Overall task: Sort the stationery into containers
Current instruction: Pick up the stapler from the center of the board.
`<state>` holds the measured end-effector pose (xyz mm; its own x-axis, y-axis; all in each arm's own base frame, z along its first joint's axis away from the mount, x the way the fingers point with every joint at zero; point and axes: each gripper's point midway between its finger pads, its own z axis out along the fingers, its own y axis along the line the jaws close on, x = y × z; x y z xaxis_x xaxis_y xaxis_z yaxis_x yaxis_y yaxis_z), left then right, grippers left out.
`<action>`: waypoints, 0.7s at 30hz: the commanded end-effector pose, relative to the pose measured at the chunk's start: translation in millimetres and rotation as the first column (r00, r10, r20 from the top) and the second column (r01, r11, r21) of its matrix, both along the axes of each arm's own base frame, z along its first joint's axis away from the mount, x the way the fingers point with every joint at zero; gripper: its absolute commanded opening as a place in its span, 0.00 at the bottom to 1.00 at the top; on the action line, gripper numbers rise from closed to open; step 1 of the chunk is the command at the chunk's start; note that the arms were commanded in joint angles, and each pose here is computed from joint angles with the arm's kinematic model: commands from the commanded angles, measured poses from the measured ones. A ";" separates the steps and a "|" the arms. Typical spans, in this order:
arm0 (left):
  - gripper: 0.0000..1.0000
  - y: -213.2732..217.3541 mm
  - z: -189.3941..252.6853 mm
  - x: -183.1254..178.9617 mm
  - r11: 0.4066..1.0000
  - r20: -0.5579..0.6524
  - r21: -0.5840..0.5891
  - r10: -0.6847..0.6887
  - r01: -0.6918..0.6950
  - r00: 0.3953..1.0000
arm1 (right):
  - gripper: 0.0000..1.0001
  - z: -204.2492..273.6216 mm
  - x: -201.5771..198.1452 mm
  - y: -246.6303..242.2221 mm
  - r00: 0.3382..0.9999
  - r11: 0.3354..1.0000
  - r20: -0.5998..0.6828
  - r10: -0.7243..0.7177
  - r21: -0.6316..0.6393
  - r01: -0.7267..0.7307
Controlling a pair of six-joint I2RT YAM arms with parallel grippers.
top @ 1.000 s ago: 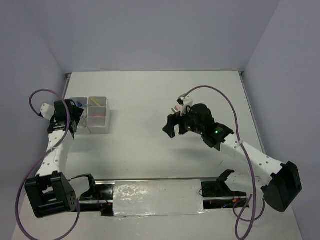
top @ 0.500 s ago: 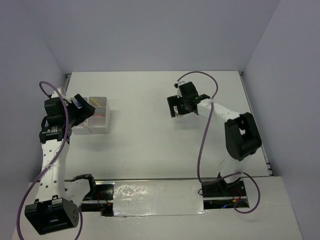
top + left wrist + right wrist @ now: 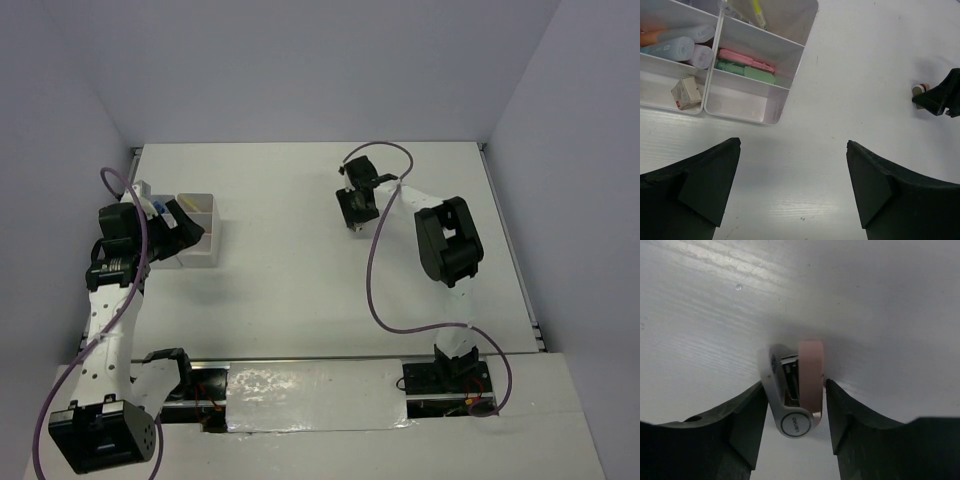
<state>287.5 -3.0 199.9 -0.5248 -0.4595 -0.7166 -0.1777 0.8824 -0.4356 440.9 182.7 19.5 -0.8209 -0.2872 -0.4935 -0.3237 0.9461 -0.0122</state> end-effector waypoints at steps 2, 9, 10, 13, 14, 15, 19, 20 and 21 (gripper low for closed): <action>0.99 -2.0 9.4 3.0 0.999 0.050 0.027 -0.038 0.037 0.998 | 0.53 1.6 -5.5 1.7 0.999 1.000 -0.036 0.026 0.010 -0.025; 0.99 -13.3 10.3 4.0 0.997 0.050 -0.032 -0.071 0.073 0.996 | 0.00 20.6 -17.2 15.4 0.999 0.992 -0.004 0.042 0.120 -0.041; 0.99 -17.8 11.5 3.3 0.995 0.053 -0.057 -0.079 0.082 0.995 | 0.00 17.7 -33.5 16.4 0.999 0.987 -0.019 0.047 0.154 -0.044; 0.99 -54.8 34.0 1.1 0.950 0.126 -0.271 -0.123 0.153 0.984 | 0.00 93.5 -72.9 58.6 0.975 0.913 0.182 0.125 0.363 -0.185; 0.99 -66.2 54.2 3.2 0.935 0.209 -0.295 -0.141 0.200 0.968 | 0.00 118.1 -76.7 73.6 0.954 0.879 0.274 0.121 0.416 -0.232; 0.99 -89.8 60.8 -1.0 0.910 0.230 -0.327 -0.184 0.253 0.956 | 0.00 127.0 -91.1 82.7 0.942 0.862 0.306 0.134 0.433 -0.263; 0.99 -154.9 102.8 -13.7 0.845 0.308 -0.437 -0.182 0.309 0.934 | 0.00 177.8 -171.2 130.3 0.866 0.772 0.468 0.176 0.480 -0.416; 0.99 -179.9 105.1 -24.7 0.820 0.304 -0.446 -0.236 0.357 0.923 | 0.00 187.8 -179.4 136.1 0.855 0.755 0.494 0.159 0.497 -0.428; 0.99 -184.2 114.3 -22.7 0.826 0.312 -0.454 -0.205 0.335 0.928 | 0.00 189.0 -186.3 136.1 0.849 0.763 0.510 0.140 0.491 -0.421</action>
<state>260.1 -164.0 258.6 -0.6068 -0.5214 -0.6000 0.1755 0.6483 -0.7409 259.0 301.8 164.7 -0.5157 -0.1864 -0.8362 -0.6693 0.6969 0.2575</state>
